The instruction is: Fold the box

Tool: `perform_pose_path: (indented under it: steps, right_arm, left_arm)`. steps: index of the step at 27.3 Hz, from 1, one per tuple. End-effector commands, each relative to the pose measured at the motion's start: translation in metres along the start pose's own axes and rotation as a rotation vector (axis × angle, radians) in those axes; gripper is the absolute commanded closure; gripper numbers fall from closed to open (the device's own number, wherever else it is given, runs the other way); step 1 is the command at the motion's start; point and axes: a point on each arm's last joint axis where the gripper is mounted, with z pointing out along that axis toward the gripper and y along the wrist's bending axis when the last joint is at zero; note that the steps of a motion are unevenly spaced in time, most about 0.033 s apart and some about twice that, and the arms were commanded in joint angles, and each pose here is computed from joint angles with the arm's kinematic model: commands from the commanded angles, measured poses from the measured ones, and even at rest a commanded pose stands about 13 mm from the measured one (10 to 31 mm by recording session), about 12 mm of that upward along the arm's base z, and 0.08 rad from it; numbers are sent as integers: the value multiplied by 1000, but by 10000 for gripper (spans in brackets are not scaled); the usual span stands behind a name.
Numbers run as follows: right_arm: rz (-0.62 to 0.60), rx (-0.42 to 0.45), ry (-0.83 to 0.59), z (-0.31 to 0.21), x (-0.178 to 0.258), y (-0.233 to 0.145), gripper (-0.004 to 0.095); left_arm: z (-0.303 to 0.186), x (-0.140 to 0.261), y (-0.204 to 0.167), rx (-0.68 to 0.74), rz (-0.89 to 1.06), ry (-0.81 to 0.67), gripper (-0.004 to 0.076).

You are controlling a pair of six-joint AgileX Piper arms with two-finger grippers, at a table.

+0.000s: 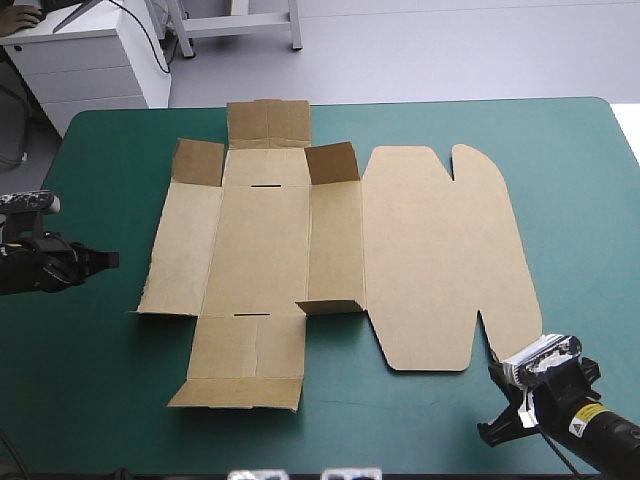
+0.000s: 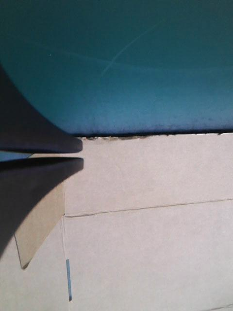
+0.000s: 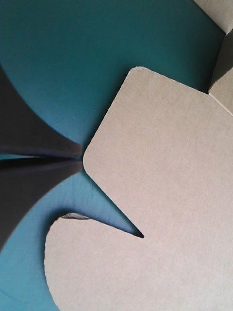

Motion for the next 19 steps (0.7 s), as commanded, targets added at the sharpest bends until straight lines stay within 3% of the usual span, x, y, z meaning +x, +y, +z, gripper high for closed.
perform_pose_path:
  steps: [1,4,6,9,12,13,19]
  right_arm:
    - [6,12,-81,-4,-13,-1,927]
    - [6,12,-81,-4,-13,-1,927]
    - [6,12,-81,-4,-13,-1,927]
    - [6,12,-81,-4,-13,-1,927]
    - [6,12,-81,-4,-13,-1,927]
    - [6,12,-81,-4,-13,-1,927]
    - [6,12,-81,-4,-13,-1,927]
  left_arm:
    - [-1,-9,8,79,-58,-37,706]
    - [25,-11,26,99,-142,22,701]
    - [40,-10,33,124,-169,76,658]
    - [65,-5,45,171,-215,171,526]
    - [87,-5,54,206,-257,180,309]
    - [91,-7,56,215,-257,166,272]
    - [97,-12,58,240,-210,105,241]
